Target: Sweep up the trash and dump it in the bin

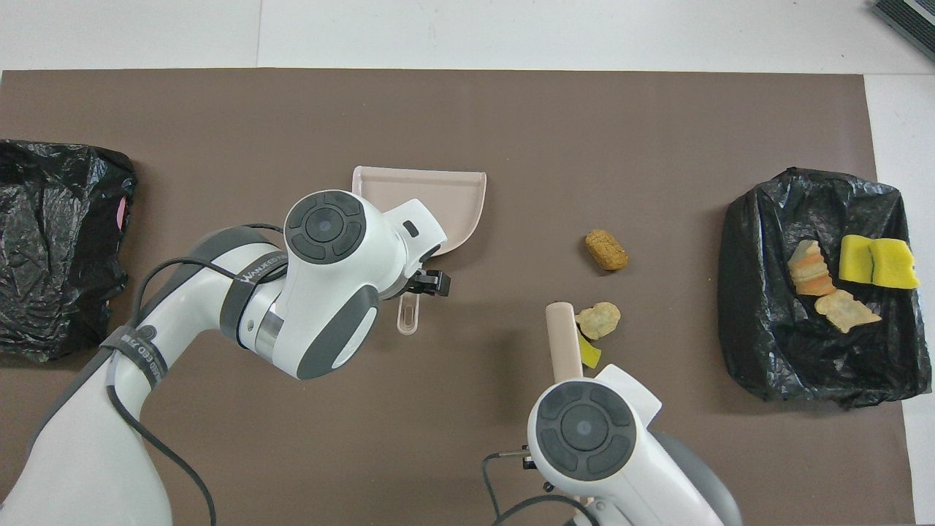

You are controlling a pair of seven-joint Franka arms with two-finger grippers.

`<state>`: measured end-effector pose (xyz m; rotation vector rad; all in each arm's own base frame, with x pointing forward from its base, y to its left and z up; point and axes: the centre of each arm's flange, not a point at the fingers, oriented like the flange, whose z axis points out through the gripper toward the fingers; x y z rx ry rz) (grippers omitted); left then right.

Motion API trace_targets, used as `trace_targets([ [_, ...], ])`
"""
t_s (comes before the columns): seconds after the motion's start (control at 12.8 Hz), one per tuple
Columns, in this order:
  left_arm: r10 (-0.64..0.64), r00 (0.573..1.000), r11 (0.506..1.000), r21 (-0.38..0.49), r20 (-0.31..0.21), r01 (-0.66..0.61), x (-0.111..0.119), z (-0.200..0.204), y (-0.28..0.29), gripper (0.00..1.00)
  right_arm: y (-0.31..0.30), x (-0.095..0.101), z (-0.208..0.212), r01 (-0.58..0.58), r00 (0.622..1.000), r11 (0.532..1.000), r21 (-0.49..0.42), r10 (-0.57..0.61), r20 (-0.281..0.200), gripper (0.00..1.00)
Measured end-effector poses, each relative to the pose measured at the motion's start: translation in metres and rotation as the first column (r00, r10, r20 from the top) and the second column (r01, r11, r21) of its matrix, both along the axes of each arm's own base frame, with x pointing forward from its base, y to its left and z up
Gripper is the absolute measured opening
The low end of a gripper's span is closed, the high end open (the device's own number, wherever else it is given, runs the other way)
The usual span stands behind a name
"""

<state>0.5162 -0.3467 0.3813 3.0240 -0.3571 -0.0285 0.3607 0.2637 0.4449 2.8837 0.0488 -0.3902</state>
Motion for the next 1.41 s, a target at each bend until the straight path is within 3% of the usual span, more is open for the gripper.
trace_targets([
  [0.23, -0.008, 1.0, 1.0, 0.029, 0.027, 0.007, -0.005, -0.006, -0.012, 1.0, -0.068, 0.045, -0.021, -0.123, 0.992, 0.989, -0.088, 0.124, 0.013, 0.26],
  [0.47, -0.02, 1.0, 0.999, 0.033, 0.013, 0.019, -0.009, -0.015, -0.018, 0.99, -0.139, 0.088, -0.041, -0.233, 0.97, 0.963, -0.139, 0.24, 0.033, 0.26],
  [0.63, -0.021, 1.0, 0.999, 0.035, 0.004, 0.021, -0.01, -0.02, -0.02, 0.94, -0.154, 0.114, -0.059, -0.298, 0.949, 0.94, -0.164, 0.311, 0.06, 0.26],
  [0.86, -0.019, 1.0, 0.999, 0.042, -0.002, 0.019, -0.009, -0.022, -0.018, 0.56, -0.152, 0.152, -0.089, -0.332, 0.94, 0.931, -0.149, 0.34, 0.029, 0.26],
  [1.02, -0.026, 1.0, 0.998, 0.065, -0.007, 0.026, -0.01, -0.024, -0.015, 0.33, -0.146, 0.159, -0.107, -0.325, 0.945, 0.939, -0.11, 0.327, 0.003, 0.26],
  [1.25, -0.073, 0.997, 0.989, 0.133, 0.033, 0.068, -0.007, -0.021, -0.011, 0.33, -0.128, 0.149, -0.111, -0.238, 0.971, 0.97, 0.053, 0.239, -0.027, 0.26],
  [1.41, -0.088, 0.996, 0.981, 0.178, 0.026, 0.082, -0.009, -0.011, -0.009, 0.33, -0.108, 0.14, -0.106, -0.145, 0.986, 0.978, 0.152, 0.154, -0.055, 0.26],
])
